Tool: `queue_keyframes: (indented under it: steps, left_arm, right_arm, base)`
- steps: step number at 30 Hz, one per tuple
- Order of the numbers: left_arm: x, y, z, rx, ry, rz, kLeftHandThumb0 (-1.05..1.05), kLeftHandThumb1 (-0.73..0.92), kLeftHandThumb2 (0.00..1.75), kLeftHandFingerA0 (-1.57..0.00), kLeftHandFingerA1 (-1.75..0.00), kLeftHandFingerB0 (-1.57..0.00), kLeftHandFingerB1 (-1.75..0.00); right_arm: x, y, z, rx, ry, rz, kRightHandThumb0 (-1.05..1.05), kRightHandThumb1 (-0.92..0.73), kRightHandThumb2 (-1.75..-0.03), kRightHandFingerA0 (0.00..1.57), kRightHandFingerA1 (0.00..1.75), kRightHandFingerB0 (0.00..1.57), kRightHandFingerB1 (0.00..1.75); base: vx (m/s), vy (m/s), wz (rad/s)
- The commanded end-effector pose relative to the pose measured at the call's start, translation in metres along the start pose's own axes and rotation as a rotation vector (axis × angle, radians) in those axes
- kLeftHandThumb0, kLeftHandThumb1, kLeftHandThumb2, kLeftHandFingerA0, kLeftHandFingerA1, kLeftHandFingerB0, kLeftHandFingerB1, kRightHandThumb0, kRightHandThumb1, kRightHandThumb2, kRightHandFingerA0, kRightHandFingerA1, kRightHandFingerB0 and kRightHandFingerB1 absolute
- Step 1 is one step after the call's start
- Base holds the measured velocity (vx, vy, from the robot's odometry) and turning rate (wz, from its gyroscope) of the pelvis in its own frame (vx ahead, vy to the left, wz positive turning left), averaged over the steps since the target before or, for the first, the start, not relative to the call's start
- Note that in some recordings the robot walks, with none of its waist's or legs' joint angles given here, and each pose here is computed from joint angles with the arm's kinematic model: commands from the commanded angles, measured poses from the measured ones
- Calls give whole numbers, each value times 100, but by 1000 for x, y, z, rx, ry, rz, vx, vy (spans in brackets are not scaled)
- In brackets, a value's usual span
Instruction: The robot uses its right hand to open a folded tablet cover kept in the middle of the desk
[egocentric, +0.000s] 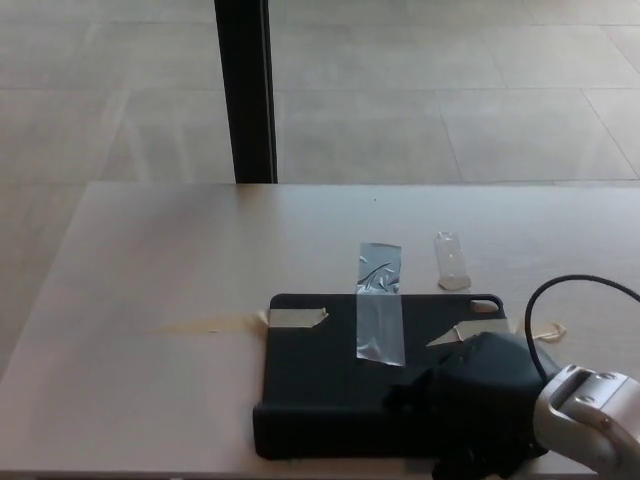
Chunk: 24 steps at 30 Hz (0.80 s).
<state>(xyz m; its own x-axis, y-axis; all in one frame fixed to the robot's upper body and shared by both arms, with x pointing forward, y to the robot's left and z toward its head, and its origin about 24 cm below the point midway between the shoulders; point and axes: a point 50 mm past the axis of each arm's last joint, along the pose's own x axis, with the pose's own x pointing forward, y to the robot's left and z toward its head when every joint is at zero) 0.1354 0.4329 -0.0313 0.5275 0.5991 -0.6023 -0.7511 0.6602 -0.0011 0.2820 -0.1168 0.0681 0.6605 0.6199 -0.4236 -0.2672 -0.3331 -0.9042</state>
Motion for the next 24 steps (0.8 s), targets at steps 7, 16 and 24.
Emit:
queue_keyframes:
  steps: [7, 16, 24]
  left_arm:
    - [-1, 11, 20, -18, -28, 25, -81, 87, 64, -73, -79, -39, -60]
    - [-2, 11, 20, 0, -29, 22, -81, 87, 66, -67, -77, -38, -59]
    - [0, 6, 23, -27, -37, 16, -82, 87, 66, -71, -78, -39, -60]
  right_arm:
    - [-56, 36, 42, 108, -103, 60, -94, -74, -117, 57, 83, 27, 51]
    - [-84, 53, 55, 324, -73, 30, -96, -92, -74, 60, 69, 30, 37]
    - [-89, 70, 47, 537, 54, 15, -97, -92, -71, 63, 69, 32, 36]
  base:
    - [0, 0, 0]
    - [0, 0, 0]
    - [0, 0, 0]
